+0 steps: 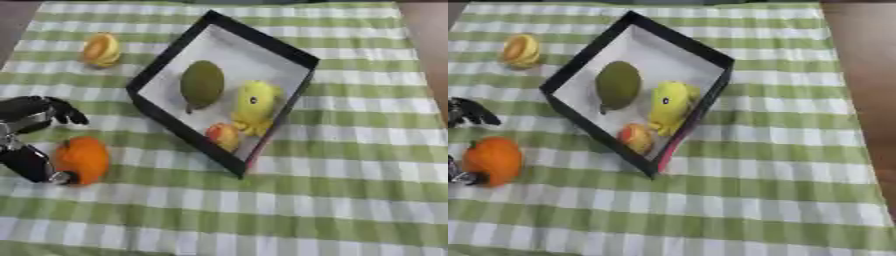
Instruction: Pick up objects on the table and place them in the box.
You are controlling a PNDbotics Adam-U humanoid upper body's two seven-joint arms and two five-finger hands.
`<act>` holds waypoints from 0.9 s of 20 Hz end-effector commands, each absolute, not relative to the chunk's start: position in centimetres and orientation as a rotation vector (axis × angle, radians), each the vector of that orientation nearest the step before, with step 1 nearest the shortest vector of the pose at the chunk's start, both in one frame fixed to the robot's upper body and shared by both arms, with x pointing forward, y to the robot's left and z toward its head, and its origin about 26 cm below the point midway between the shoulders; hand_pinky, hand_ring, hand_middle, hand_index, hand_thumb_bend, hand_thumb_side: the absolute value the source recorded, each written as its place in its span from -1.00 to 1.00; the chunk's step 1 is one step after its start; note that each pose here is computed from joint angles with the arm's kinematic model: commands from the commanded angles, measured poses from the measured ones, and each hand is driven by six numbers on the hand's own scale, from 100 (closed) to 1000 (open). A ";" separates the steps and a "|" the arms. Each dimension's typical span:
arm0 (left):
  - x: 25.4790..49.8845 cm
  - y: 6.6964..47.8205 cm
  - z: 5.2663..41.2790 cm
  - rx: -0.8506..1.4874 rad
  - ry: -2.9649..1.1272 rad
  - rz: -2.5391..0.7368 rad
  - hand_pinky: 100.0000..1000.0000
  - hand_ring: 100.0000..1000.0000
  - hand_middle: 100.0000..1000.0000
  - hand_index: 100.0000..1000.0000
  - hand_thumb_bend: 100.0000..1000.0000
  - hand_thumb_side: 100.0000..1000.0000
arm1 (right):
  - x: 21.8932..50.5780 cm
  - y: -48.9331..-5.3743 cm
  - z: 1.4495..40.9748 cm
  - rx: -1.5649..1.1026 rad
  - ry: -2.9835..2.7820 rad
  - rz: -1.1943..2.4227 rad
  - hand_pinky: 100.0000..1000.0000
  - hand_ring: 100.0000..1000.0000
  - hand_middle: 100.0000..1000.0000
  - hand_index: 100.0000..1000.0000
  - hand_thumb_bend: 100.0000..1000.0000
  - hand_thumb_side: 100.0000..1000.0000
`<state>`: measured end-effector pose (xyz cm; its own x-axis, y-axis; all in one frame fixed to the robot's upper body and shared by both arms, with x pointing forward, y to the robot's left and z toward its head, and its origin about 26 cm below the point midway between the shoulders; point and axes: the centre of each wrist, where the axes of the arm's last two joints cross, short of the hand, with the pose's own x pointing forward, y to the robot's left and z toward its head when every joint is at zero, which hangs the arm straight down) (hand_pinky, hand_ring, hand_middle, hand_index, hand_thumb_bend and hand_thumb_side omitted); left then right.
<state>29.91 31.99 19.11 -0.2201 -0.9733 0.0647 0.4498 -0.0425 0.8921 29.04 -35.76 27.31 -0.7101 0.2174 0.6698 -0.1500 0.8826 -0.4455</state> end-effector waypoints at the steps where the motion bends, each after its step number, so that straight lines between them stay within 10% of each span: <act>1: 30.2 32.2 19.5 0.746 -1.001 -1.572 0.61 0.59 0.48 0.63 0.03 -0.79 | 28.9 -36.0 28.0 -0.069 -2.284 0.632 1.00 0.50 0.21 0.60 -1.00 -0.32; 8: 29.5 31.5 20.8 0.717 -1.084 -1.569 0.35 0.35 0.17 0.14 -0.50 -1.00 | 28.9 -36.1 27.8 -0.069 -2.277 0.623 1.00 0.49 0.21 0.60 -1.00 -0.30; 18: 29.2 29.0 29.5 0.852 -1.524 -1.688 0.29 0.26 0.05 -0.05 -0.47 -1.00 | 28.9 -36.1 28.0 -0.065 -2.275 0.623 1.00 0.49 0.21 0.59 -1.00 -0.31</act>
<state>29.64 28.80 27.97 -0.5250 -0.8508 0.0242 0.1203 -0.0461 0.9917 29.11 -35.91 26.94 -0.6947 0.2160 0.6861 -0.1531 0.8876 -0.4344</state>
